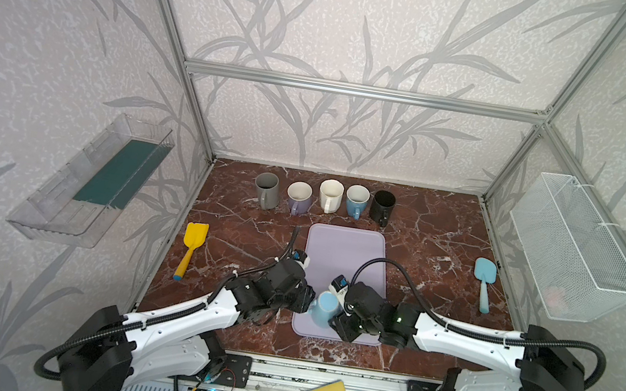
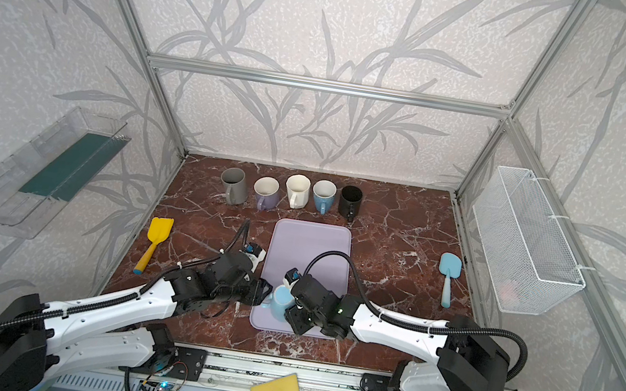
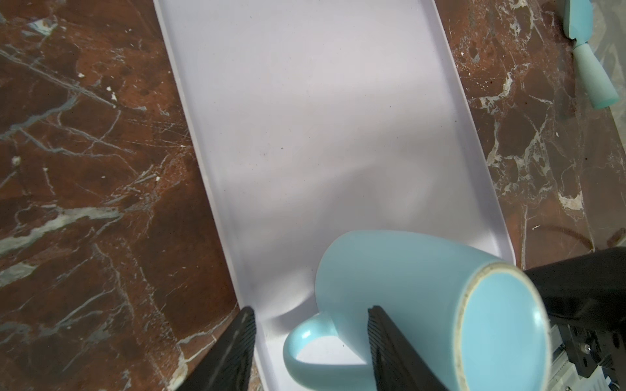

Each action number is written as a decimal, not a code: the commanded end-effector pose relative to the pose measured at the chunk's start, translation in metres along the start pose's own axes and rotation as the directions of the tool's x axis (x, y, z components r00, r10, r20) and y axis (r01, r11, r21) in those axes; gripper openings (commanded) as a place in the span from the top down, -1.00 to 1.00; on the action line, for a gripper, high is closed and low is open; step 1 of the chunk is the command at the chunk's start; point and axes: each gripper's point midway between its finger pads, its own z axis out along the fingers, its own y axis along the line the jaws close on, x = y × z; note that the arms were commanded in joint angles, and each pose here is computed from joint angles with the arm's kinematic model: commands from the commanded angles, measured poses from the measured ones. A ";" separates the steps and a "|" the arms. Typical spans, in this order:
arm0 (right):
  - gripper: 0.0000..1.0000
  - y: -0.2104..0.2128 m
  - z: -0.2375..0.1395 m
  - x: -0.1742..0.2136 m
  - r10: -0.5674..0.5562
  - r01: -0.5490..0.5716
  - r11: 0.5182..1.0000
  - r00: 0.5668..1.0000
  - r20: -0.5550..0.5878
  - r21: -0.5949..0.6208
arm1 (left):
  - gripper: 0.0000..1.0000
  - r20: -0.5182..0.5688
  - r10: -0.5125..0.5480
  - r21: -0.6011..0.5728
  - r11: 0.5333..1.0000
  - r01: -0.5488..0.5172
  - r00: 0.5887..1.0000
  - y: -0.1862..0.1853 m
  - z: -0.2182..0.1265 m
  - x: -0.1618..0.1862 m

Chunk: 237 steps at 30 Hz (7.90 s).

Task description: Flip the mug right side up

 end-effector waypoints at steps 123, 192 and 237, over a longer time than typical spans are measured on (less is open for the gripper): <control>0.05 -0.119 -0.063 -0.014 0.316 -0.340 0.938 0.920 0.232 0.071 | 0.72 -0.422 0.320 -0.224 0.870 -0.440 0.848 -0.021 0.050 -0.023; -0.03 -0.065 -0.082 -0.089 0.448 -0.299 0.874 0.801 0.398 -0.383 | 1.00 0.341 0.062 0.301 0.938 -0.171 0.938 -0.091 -0.062 -0.142; 0.10 -0.024 -0.190 -0.179 0.469 0.050 0.737 0.680 0.563 -0.674 | 1.00 0.528 -0.090 0.641 0.695 -0.327 0.844 -0.159 -0.152 -0.180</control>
